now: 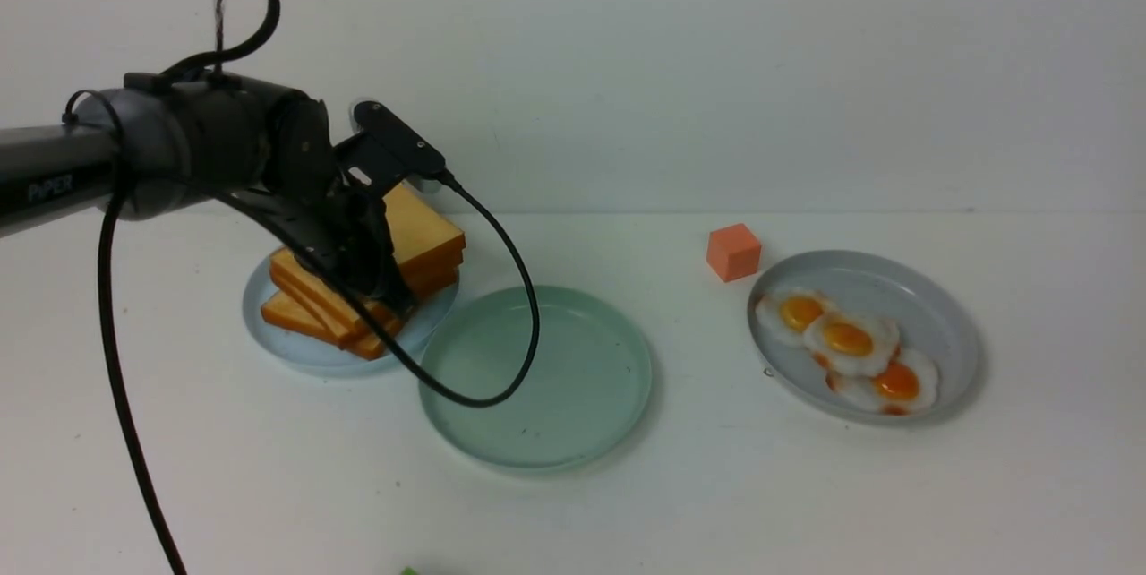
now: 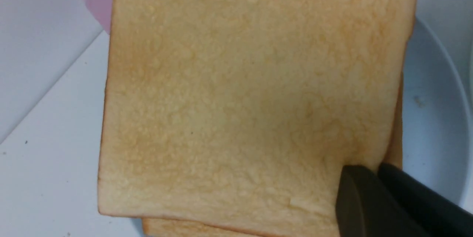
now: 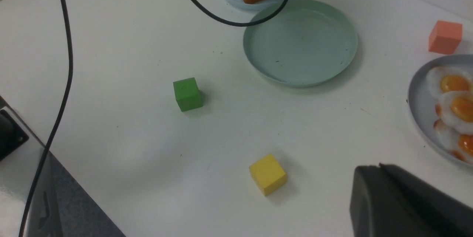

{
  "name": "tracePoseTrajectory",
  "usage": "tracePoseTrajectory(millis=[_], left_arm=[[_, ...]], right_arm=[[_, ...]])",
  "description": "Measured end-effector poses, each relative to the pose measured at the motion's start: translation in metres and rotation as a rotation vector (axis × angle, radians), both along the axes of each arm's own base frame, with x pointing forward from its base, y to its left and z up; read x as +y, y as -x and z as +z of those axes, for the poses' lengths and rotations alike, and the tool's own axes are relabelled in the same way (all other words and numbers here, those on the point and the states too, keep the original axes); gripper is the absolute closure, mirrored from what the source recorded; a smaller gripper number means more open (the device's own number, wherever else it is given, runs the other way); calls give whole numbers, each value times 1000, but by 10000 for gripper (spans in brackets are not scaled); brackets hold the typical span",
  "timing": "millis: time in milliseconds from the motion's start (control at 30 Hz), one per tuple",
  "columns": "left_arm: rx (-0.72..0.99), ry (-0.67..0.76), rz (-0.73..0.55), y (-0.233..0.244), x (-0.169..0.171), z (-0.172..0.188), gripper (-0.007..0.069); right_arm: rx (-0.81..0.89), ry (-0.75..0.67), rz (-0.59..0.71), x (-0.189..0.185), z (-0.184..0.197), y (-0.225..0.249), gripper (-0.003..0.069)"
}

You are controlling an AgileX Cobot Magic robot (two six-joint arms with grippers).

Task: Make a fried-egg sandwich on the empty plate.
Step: Use the left arm to grab a slice of bread, then use the left arm to put a slice of bread into the empty plate in the middle

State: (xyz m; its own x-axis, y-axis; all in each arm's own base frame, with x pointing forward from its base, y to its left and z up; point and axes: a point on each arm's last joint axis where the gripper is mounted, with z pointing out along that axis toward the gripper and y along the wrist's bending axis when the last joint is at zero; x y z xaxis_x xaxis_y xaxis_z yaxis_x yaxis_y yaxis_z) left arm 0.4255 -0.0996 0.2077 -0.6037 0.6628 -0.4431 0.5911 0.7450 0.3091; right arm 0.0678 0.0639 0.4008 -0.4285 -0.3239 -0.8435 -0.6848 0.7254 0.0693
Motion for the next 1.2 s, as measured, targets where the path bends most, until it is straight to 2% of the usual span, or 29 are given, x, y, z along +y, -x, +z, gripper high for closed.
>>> tracePoseTrajectory(millis=[400,433,533,633,767,900,1200], left_arm=[[-91,32,-8,26,-6,67,628],[-111,47,-27,37,-16,79,628],[-113,65,-106,62,-47,85,628],[-75,80,-163,82,-74,76,628],[23,59,-221,102,-110,38,628],[77,3,-233,101,-124,6,628],[53,-15,-240,95,-128,-8,627]], right_arm=[[-17,6,-9,-1,1,-1,610],[-24,14,-15,-2,1,-2,608],[-37,20,-20,-4,1,0,605],[-51,17,-23,-6,3,2,603],[-57,17,-24,-6,3,3,599],[-56,17,-24,-6,3,3,595],[-55,14,-23,-6,3,3,589]])
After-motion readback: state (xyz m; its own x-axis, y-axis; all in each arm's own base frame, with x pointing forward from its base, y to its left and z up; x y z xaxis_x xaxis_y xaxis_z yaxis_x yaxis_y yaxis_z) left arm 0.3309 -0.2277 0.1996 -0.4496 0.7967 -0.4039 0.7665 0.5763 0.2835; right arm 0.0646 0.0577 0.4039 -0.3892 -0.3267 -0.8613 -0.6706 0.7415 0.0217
